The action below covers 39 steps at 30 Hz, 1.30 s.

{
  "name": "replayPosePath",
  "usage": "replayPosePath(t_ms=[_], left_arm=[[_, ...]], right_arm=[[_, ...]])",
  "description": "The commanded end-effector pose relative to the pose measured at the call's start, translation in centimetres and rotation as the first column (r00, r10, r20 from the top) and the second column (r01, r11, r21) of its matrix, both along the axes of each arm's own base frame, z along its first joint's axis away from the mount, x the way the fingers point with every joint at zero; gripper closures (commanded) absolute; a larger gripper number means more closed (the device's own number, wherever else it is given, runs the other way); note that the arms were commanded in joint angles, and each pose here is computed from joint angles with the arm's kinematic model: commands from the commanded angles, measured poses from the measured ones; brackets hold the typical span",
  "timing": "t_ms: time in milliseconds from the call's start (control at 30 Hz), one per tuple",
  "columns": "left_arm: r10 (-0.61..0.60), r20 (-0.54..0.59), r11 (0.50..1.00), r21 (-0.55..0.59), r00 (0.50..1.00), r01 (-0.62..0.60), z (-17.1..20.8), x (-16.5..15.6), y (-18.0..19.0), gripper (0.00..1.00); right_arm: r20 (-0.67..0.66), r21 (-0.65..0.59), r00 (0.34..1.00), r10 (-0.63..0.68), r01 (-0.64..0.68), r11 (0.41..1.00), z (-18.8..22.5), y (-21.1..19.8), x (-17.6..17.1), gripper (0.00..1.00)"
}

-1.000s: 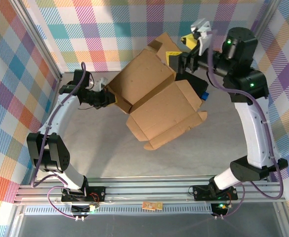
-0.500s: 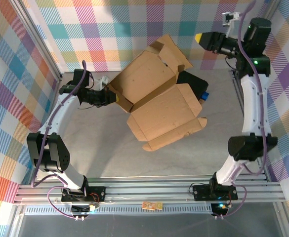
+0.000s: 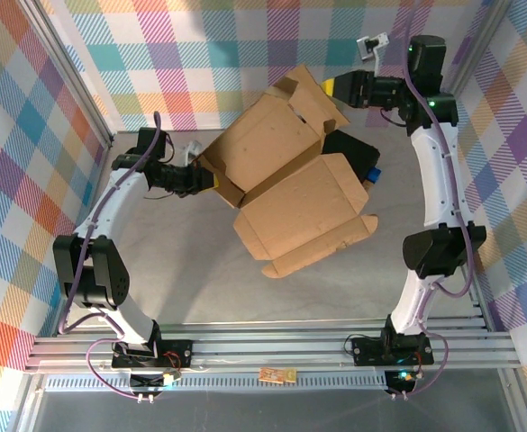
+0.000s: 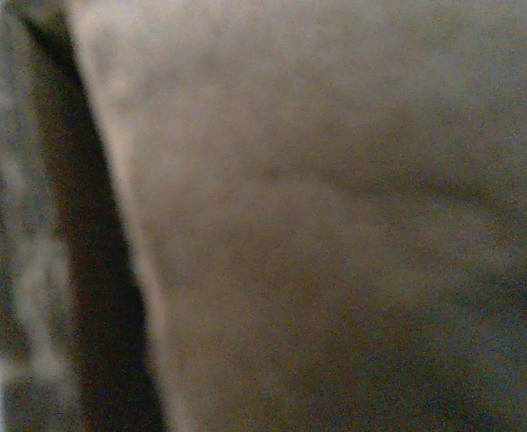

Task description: Fold the paper box

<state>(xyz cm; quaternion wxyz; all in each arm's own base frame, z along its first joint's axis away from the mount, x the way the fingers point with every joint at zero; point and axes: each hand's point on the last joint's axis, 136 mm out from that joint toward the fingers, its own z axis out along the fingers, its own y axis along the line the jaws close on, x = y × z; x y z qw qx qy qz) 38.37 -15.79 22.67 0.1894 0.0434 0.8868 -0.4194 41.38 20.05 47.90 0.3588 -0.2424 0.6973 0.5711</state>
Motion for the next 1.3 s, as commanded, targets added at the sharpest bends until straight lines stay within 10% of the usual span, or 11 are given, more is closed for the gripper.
replayPosePath(t_ms=[0,800,1267], left_arm=[[-0.033,0.021,0.999,-0.042,0.999,0.034,1.4,-0.1,-0.2,1.00],[-0.035,0.037,0.998,-0.048,0.999,0.037,2.6,-0.6,-0.2,1.00],[-0.035,0.053,0.998,-0.043,0.998,0.037,3.1,-1.1,-0.1,1.00]], right_arm=[[0.066,-0.028,0.998,0.021,-0.019,0.999,0.8,0.5,-1.7,0.52],[0.225,-0.326,0.974,-0.032,0.106,0.940,-3.3,4.8,-4.0,0.46],[0.508,-0.549,0.857,-0.091,0.403,0.732,-5.3,5.8,-2.1,0.35]])
